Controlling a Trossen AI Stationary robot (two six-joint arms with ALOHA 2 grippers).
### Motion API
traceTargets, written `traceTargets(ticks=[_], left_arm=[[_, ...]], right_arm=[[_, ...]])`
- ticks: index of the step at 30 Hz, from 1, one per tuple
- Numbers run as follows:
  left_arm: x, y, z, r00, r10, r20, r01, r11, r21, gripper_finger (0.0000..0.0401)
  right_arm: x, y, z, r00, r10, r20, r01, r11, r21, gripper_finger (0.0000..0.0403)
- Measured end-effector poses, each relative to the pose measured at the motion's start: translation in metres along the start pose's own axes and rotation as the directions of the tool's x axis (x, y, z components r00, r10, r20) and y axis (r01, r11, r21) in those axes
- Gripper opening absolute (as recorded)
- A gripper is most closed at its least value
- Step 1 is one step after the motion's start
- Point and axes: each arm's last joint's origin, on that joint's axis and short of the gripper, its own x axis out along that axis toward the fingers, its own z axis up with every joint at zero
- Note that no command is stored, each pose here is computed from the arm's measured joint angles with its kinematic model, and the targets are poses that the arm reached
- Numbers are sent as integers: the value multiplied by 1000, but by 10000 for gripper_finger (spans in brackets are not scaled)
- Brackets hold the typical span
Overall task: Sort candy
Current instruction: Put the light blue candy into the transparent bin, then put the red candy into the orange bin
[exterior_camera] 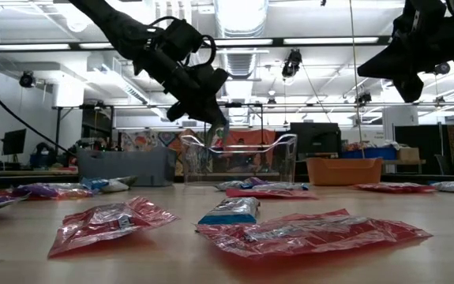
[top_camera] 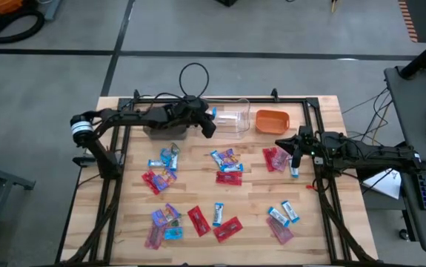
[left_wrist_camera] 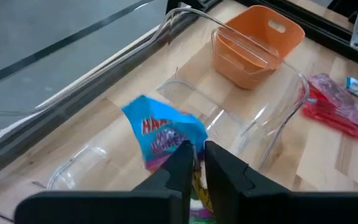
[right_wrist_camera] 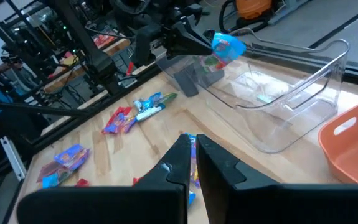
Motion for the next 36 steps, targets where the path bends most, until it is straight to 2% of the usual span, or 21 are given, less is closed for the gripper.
traceTargets(ticks=[7,12,14,19,25,30,36], left_arm=[[-1,1,0,1000,4,-3,-4,1000,10,69],[-3,1,-1,1000,6,-23,-6,1000,11,76],[-7,-1,-1,999,-22,-42,23,1000,16,77],[-26,-24,3,990,-133,-35,135,989,57,76],[-65,-61,0,969,-245,15,240,960,144,70],[-100,-85,-11,939,-341,41,326,923,204,64],[-132,-99,-28,886,-455,95,423,874,240,61]], right_arm=[[0,1,1,1000,5,6,-5,1000,13,46],[-2,3,6,1000,26,16,-26,999,32,49],[-1,5,7,999,38,4,-39,998,40,48],[10,10,8,994,61,-94,-53,995,85,48],[29,15,6,964,24,-266,12,991,134,47],[37,15,2,879,-99,-467,177,976,126,47],[41,13,-2,703,-248,-666,338,941,8,47]])
